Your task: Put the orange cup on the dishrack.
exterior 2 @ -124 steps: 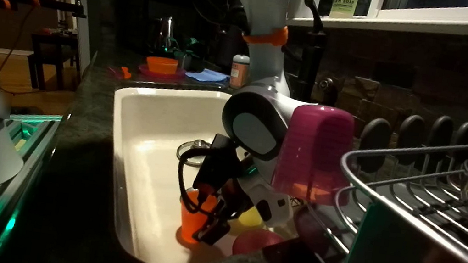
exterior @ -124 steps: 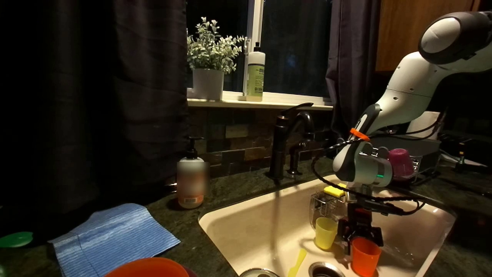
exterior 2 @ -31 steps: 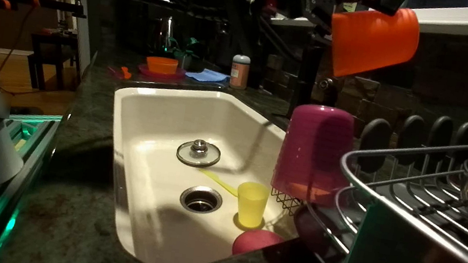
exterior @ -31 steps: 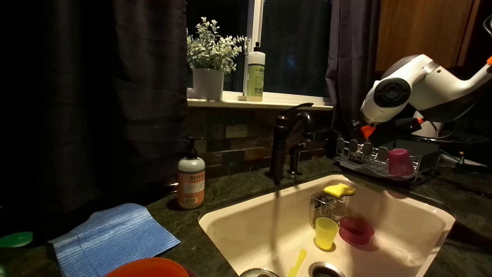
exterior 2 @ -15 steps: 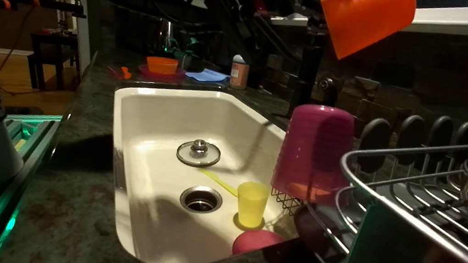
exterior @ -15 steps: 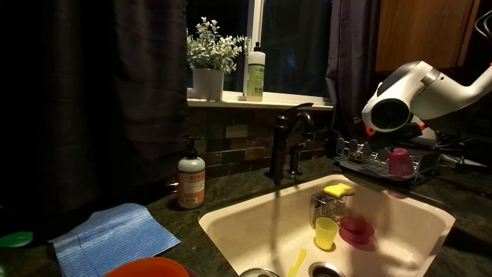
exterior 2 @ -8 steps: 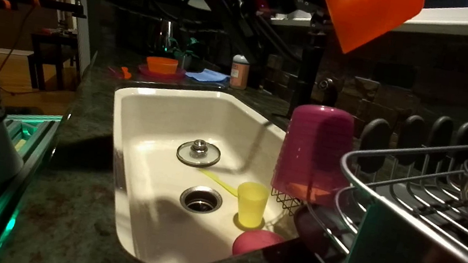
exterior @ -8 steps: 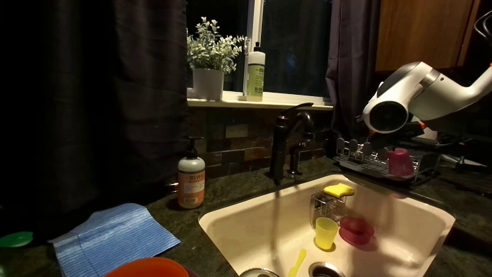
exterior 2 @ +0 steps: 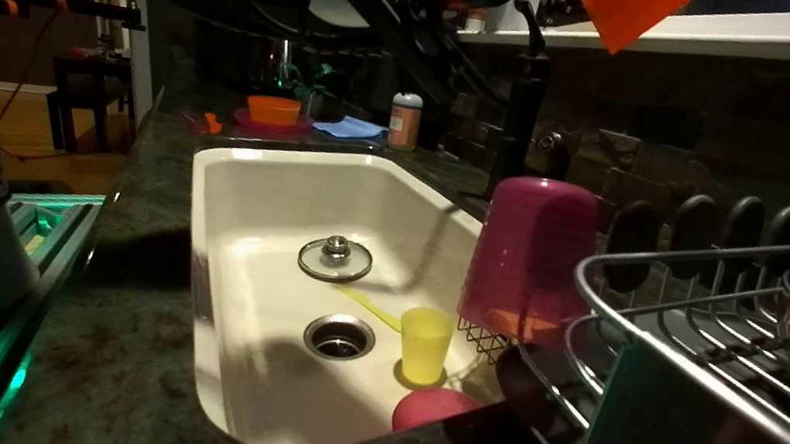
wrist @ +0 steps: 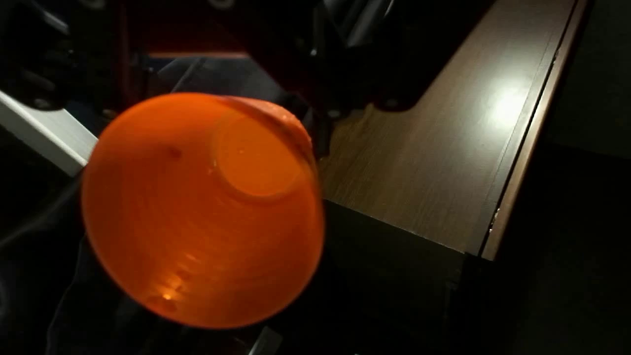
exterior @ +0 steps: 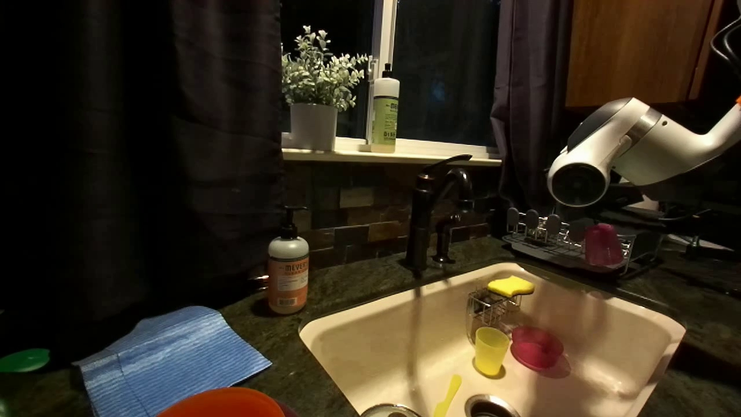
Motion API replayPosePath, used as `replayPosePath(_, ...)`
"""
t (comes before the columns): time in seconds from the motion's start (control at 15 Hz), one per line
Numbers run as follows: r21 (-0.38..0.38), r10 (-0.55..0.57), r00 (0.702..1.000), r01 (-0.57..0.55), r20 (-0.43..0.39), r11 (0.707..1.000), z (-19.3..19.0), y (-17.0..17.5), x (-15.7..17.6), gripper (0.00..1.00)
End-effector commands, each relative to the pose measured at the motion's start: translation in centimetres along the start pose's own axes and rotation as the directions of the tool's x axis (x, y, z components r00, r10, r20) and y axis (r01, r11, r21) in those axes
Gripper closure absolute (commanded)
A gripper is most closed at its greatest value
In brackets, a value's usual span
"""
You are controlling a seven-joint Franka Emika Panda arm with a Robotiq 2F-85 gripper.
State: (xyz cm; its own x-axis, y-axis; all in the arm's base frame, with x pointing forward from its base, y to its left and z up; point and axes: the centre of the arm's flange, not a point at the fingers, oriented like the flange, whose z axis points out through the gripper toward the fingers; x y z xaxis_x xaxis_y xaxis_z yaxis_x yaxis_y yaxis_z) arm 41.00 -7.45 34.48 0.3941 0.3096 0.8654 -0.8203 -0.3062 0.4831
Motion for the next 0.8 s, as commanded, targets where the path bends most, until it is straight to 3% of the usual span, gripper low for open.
replayPosePath(0.0,0.020,0.028,0.999,-0.028,-0.015,0.999,0.7,-0.9,-1.8,0.58)
replayPosePath(0.73,0.062,0.082,0.995,-0.079,-0.055,0.995,2.9,-3.1,-3.2,0.58)
